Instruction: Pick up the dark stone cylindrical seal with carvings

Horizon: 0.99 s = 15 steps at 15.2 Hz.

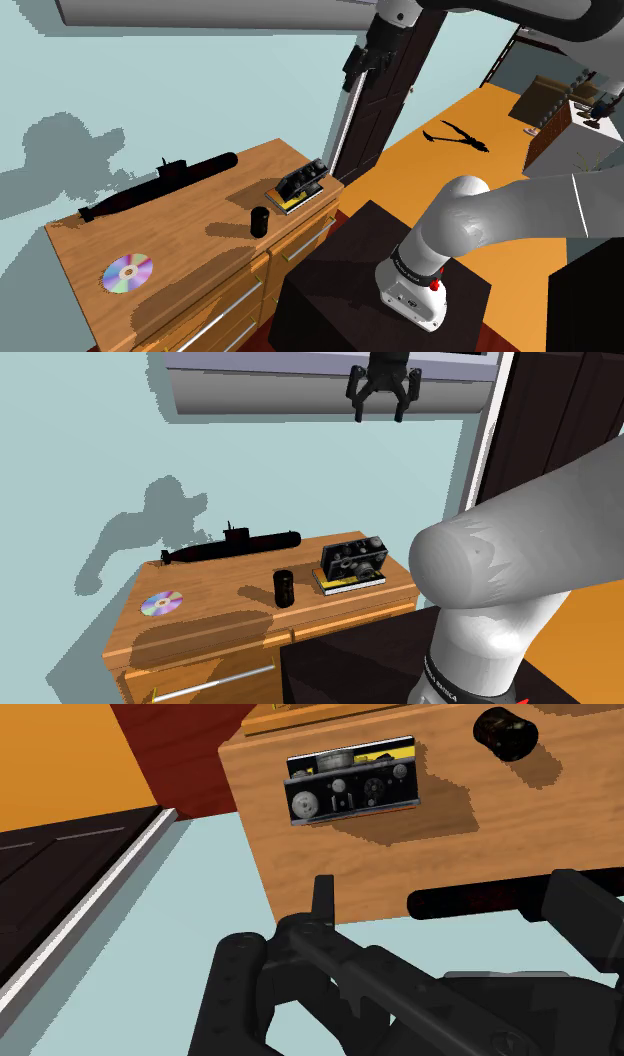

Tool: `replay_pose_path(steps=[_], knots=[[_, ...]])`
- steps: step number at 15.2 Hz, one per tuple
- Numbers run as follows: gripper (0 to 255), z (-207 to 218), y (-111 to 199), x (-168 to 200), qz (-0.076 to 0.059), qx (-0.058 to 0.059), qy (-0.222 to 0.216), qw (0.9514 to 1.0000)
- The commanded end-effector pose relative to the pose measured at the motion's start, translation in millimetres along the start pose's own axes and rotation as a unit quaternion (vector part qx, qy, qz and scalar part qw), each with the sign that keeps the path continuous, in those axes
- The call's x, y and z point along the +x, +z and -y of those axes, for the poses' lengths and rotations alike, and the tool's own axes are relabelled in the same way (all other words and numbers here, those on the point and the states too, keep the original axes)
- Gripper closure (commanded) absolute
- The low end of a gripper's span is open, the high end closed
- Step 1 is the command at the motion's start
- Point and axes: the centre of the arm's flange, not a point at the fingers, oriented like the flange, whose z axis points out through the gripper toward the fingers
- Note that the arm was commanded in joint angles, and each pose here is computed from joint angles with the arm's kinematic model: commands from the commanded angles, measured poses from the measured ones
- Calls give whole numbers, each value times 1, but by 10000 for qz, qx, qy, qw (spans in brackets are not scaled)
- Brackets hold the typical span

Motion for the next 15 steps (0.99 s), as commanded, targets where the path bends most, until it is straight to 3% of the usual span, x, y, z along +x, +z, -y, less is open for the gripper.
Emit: replay_pose_path(steps=[1,15], knots=[[0,0,0,0,0,0,0,10000],[0,97,160,2,176,-138,17,9997]])
